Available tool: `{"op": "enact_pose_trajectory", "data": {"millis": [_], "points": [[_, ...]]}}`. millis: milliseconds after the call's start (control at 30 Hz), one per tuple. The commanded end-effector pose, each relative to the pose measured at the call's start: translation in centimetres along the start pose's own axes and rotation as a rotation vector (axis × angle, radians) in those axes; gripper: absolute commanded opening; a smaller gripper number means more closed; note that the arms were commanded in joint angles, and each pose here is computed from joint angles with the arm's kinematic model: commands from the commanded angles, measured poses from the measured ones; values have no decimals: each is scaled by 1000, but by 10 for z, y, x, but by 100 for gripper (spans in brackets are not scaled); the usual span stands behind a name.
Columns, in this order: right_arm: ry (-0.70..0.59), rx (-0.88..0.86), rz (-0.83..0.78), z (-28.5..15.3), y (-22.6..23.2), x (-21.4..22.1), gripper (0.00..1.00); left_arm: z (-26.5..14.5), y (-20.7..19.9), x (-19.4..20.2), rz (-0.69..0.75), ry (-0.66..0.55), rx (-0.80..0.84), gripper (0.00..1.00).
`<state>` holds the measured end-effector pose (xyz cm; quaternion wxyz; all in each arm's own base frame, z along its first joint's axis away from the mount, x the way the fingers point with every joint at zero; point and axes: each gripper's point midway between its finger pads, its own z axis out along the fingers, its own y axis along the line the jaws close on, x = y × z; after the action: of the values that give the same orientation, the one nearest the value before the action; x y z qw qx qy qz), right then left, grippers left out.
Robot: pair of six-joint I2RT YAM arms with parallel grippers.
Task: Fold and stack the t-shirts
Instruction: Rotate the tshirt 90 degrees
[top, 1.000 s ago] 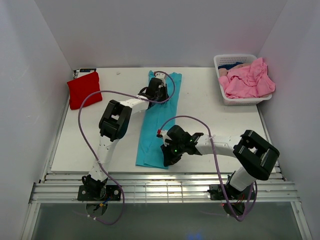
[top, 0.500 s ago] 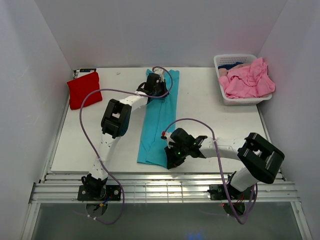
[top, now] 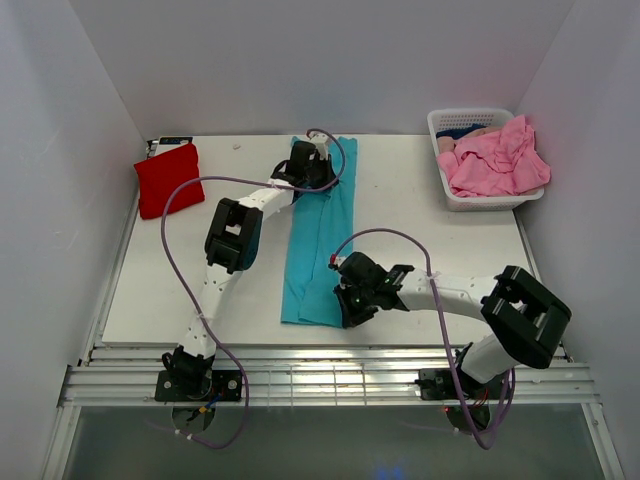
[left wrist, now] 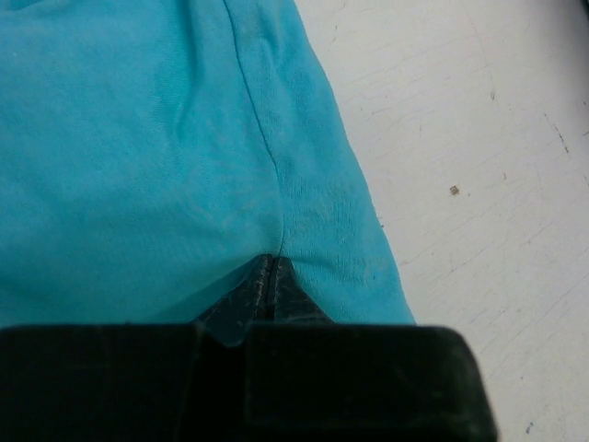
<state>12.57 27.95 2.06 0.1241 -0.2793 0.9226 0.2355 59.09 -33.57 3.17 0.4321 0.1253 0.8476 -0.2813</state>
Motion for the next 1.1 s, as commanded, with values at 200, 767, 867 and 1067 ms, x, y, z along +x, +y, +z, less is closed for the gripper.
{"op": "enact_pose_trajectory", "data": {"millis": [200, 767, 867, 1067], "points": [[-62, 282, 64, -10, -33, -40, 8, 11, 49, 31, 67, 98, -68, 0], [-350, 335, 13, -72, -32, -92, 19, -128, -35, -220, 119, -496, -84, 29], [-324, 312, 13, -61, -33, -82, 44, -163, -22, -207, 66, -444, -219, 76], [-336, 179, 32, -37, -24, -74, 59, -213, 23, -51, -102, -88, -481, 91]]}}
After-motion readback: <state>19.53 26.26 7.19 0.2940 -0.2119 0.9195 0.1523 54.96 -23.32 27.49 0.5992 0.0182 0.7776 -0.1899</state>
